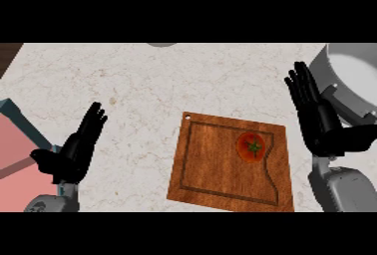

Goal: Pick the tomato from the cutting board and place it in the pot

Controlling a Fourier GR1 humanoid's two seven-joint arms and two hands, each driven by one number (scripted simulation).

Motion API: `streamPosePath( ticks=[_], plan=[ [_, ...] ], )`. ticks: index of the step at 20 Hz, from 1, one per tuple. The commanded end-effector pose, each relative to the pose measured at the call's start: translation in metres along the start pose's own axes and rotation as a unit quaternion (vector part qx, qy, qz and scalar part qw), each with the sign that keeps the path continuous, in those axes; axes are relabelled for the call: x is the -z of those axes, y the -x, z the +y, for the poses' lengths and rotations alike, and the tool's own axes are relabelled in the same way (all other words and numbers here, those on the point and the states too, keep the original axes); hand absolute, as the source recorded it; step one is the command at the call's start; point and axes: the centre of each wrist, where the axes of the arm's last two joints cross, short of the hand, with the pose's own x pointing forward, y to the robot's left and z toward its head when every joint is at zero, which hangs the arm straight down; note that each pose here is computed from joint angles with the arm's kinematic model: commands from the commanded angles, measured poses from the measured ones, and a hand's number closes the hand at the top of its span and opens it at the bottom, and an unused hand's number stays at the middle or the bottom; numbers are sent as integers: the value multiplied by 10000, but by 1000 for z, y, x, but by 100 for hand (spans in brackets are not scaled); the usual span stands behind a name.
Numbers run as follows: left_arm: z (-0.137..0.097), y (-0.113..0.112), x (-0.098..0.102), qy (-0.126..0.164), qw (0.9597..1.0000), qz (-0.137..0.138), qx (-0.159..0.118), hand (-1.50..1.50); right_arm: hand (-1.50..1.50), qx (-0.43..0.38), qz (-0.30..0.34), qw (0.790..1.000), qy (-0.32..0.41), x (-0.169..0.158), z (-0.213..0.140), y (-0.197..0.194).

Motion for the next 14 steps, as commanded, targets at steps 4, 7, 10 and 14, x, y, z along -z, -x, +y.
streamPosePath(
  ticks=[4, 7, 10, 14],
  plan=[
    [-6, -40, 26, 20, 9961, -876, 74, 0, 150, 572, -1431, 9364, -3151, 37, 41, -66],
    [-7, -44, 30, 11, 9955, -947, 1, 0, 150, -1439, -2930, 8838, -3353, 49, 17, -135],
    [-15, -74, 44, -8, 9910, -1335, -113, 0, -150, -664, -2847, 8605, -4172, 67, -9, -106],
    [-12, -78, 46, -85, 9910, -1328, -140, 0, -150, -551, -3492, 7913, -4988, 73, -28, -116]
  ],
)
